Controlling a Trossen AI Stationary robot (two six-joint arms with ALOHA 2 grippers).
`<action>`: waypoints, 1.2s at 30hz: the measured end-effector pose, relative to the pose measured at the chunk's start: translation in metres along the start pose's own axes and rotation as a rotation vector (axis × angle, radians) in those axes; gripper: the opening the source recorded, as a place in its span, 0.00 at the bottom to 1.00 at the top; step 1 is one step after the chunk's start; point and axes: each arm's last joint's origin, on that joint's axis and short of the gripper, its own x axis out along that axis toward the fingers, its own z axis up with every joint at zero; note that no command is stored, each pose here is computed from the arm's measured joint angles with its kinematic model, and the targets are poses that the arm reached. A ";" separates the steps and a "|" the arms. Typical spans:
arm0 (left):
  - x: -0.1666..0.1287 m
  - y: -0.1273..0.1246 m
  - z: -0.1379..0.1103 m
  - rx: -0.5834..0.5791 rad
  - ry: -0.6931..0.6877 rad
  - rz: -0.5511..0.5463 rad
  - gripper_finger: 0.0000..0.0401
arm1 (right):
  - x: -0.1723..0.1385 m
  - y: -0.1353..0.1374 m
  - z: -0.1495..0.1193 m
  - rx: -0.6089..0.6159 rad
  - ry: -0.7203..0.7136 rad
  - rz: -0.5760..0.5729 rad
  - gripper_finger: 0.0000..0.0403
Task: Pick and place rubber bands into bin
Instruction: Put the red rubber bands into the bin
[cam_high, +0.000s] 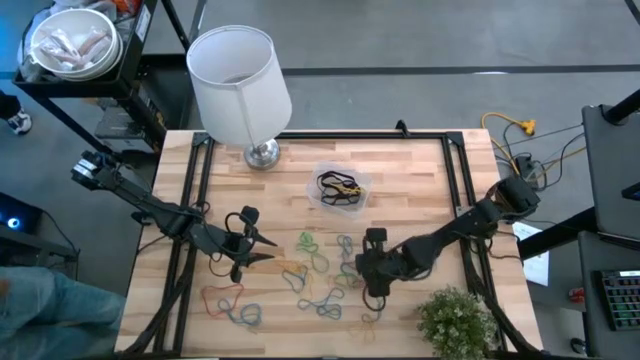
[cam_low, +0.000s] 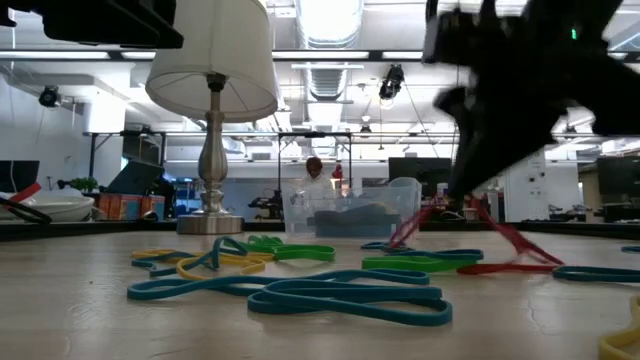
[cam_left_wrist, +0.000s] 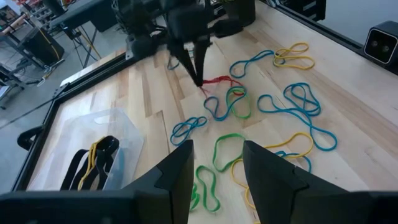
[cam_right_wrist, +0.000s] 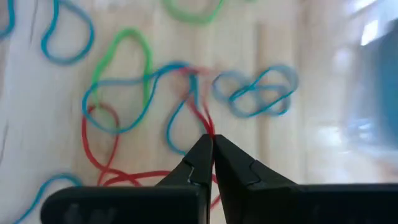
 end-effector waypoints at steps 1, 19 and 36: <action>0.000 0.000 0.000 0.000 0.000 0.000 0.31 | -0.005 0.002 0.003 -0.014 -0.014 -0.023 0.02; 0.000 0.000 0.000 0.000 0.000 0.000 0.31 | -0.050 0.012 0.015 -0.056 -0.125 -0.430 0.02; 0.000 0.000 0.000 0.000 0.000 0.000 0.31 | -0.024 -0.061 0.052 -0.031 -0.140 -0.782 0.02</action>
